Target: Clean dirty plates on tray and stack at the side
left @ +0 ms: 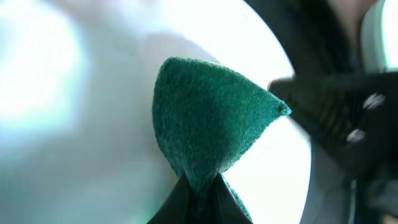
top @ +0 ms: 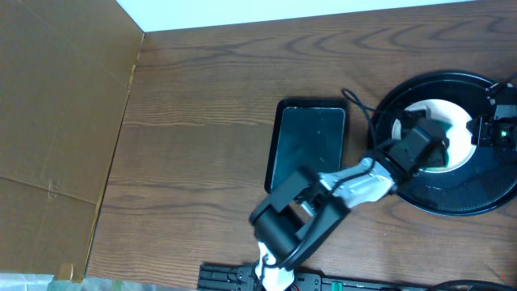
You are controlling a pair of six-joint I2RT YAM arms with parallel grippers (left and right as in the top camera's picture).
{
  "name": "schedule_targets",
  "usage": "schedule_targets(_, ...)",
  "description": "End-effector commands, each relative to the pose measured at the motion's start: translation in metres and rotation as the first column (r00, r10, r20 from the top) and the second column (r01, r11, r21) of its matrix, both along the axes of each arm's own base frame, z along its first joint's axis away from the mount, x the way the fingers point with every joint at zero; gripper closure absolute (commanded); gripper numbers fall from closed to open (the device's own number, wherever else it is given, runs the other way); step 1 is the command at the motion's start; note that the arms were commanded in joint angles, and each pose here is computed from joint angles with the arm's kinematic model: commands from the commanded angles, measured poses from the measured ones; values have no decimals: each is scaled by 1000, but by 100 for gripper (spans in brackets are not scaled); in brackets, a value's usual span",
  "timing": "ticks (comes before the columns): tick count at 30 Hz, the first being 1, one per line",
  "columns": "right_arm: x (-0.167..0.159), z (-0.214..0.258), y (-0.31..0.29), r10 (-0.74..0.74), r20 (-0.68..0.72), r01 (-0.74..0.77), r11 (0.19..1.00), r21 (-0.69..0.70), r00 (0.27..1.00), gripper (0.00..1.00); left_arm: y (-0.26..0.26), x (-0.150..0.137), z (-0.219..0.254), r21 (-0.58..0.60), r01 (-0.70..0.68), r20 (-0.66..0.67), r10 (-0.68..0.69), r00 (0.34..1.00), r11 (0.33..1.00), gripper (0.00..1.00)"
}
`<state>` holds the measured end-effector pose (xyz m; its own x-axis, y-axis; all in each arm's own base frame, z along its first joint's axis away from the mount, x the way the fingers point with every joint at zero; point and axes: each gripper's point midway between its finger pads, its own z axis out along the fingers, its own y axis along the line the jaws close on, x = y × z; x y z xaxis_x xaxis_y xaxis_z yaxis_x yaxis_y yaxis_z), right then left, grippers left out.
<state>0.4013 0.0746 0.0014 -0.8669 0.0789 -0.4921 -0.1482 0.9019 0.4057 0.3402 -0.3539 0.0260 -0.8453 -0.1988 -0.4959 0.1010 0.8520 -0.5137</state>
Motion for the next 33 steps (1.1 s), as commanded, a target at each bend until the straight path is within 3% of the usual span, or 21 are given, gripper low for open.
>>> schedule_targets(1, -18, -23, -8, -27, -79, 22, 998, -66, 997, 99, 7, -6, -19, 43, 14, -30, -13, 999, 999, 92)
schedule_targets(7, -16, -23, -12, -40, -73, 33, 995, -90, 997, 99, 43, 10, -19, 241, -38, 75, 20, 997, 970, 93)
schedule_targets(11, -16, -23, -12, -40, -73, 33, 995, -90, 997, 99, 84, 27, -1, 450, -146, 226, 46, 973, 881, 93)
schedule_targets(14, -16, -23, -12, -40, -73, 33, 995, -90, 997, 99, 101, 38, 20, 527, -220, 326, 43, 944, 821, 93)
schedule_targets(18, -17, -23, -12, -40, -74, 33, 995, -90, 996, 99, 102, 48, 40, 549, -248, 402, 8, 916, 799, 93)
schedule_targets(27, -18, -19, -12, -24, -66, 17, 995, -98, 998, 99, 93, 57, 96, 427, -297, 506, 47, 862, 854, 93)
schedule_targets(33, -12, 29, -12, 14, 51, -6, 986, -165, 999, 99, 132, 50, 136, 373, -371, 489, 160, 857, 850, 93)
